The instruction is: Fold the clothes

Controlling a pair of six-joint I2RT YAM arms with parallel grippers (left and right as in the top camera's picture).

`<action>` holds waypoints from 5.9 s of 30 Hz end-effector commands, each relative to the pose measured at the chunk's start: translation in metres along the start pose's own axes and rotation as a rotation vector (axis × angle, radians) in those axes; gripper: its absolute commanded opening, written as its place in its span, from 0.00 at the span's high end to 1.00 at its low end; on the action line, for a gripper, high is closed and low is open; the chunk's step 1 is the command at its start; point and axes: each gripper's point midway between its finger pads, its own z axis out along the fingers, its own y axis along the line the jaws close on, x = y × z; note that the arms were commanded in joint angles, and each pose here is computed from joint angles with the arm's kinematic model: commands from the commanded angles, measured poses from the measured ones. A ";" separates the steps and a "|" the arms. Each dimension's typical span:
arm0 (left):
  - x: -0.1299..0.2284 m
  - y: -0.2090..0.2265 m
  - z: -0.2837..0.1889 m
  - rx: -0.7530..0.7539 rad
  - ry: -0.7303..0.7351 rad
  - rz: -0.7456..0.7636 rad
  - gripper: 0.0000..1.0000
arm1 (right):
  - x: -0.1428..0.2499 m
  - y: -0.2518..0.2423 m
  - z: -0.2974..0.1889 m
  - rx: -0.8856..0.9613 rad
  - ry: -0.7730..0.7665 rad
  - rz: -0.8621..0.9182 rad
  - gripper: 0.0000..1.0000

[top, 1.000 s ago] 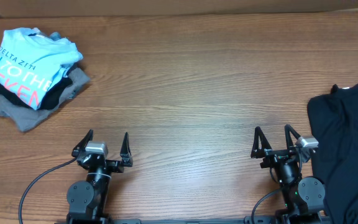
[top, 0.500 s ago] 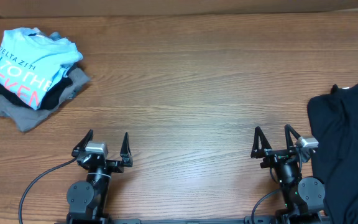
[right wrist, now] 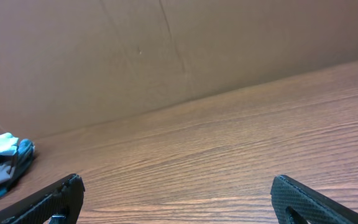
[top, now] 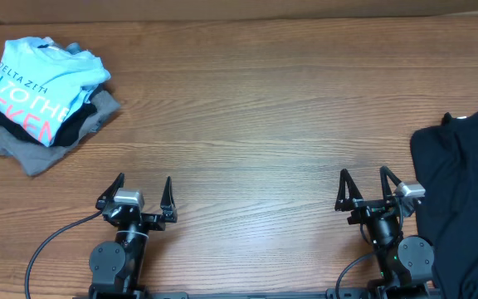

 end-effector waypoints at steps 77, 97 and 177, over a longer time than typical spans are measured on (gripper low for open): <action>-0.175 -0.051 0.074 0.207 0.616 -0.028 0.00 | -0.068 -0.033 0.101 0.331 0.792 0.388 0.00; -0.169 -0.051 0.071 0.208 0.643 -0.034 0.00 | 0.053 -0.242 0.093 0.952 0.940 0.517 0.11; 0.058 -0.131 0.165 0.356 1.261 0.169 0.07 | -0.142 0.082 0.129 0.080 0.721 0.306 0.28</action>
